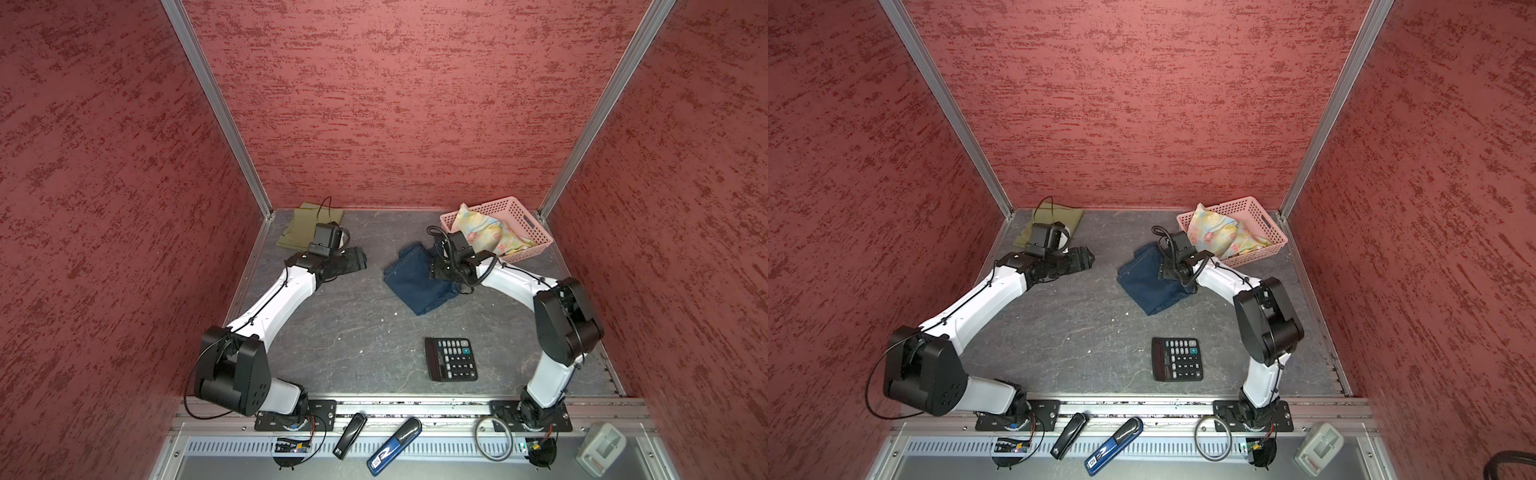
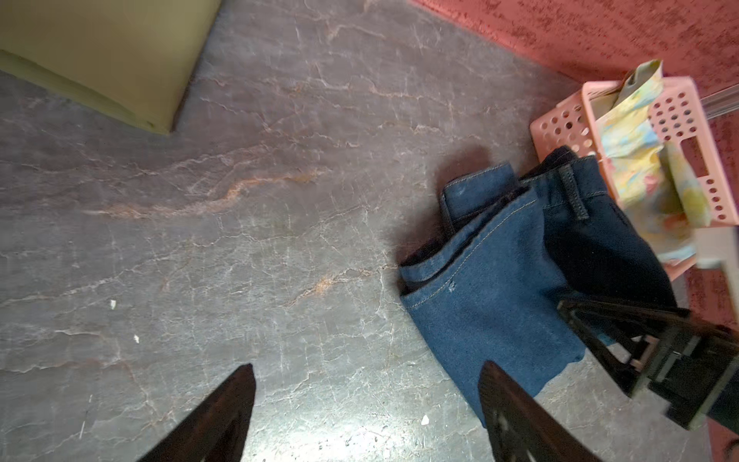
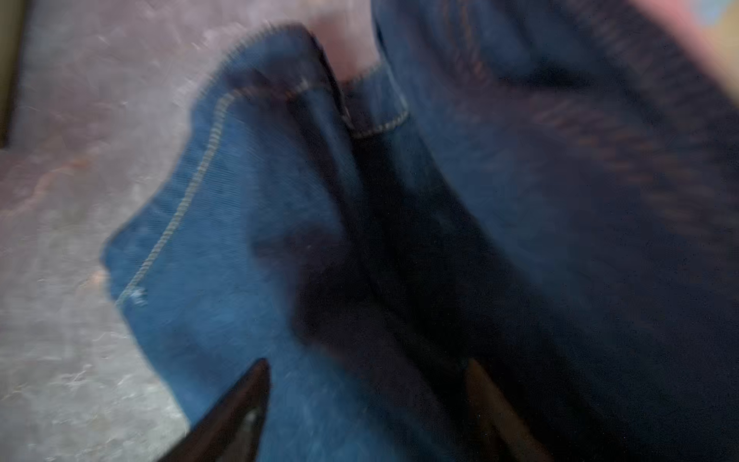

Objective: Fold and stack skirts
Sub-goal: Flatten out the skirt at the center of the table.

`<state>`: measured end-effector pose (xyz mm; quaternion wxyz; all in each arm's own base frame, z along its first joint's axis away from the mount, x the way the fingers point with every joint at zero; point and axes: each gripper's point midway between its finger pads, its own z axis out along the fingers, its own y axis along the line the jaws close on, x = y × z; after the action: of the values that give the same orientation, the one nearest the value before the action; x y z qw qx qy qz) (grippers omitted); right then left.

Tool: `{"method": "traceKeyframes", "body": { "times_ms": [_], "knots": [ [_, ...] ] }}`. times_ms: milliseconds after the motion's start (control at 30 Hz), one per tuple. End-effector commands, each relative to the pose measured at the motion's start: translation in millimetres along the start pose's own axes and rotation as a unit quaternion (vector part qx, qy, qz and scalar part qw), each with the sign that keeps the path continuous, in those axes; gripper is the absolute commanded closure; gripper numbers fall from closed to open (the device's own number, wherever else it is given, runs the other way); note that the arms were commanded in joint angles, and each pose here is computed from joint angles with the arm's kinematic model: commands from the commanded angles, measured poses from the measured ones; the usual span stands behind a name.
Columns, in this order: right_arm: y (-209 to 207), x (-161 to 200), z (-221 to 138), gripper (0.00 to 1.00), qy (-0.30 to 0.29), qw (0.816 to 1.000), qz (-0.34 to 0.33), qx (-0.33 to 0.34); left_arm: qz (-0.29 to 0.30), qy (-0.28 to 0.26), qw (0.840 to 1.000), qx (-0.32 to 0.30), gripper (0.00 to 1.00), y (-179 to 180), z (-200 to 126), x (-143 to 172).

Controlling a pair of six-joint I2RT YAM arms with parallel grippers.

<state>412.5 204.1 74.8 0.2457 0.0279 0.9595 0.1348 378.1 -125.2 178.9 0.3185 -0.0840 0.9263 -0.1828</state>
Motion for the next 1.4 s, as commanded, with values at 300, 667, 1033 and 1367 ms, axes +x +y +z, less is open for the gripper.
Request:
{"method": "traceKeyframes", "body": {
  "times_ms": [300, 667, 1033, 1367],
  "knots": [
    [118.6, -53.0, -79.9, 1.0, -0.101, 0.981, -0.122, -0.114, -0.099, -0.059, 0.993, 0.042, 0.12, 28.7, -61.3, -41.2],
    [192.6, 2.6, -109.1, 0.38, -0.114, 0.957, -0.171, -0.207, -0.175, -0.087, 0.98, 0.034, 0.12, 75.1, -81.1, -39.3],
    [54.9, -80.3, -94.6, 0.25, -0.141, 0.985, -0.099, -0.024, -0.062, -0.047, 0.995, 0.055, 0.12, 16.4, -50.9, -21.7],
    [-5.0, -127.3, -29.2, 0.24, -0.134, 0.985, -0.094, 0.062, 0.0, 0.061, 0.998, -0.022, 0.09, -5.3, 74.5, 8.7]
  ]
}}
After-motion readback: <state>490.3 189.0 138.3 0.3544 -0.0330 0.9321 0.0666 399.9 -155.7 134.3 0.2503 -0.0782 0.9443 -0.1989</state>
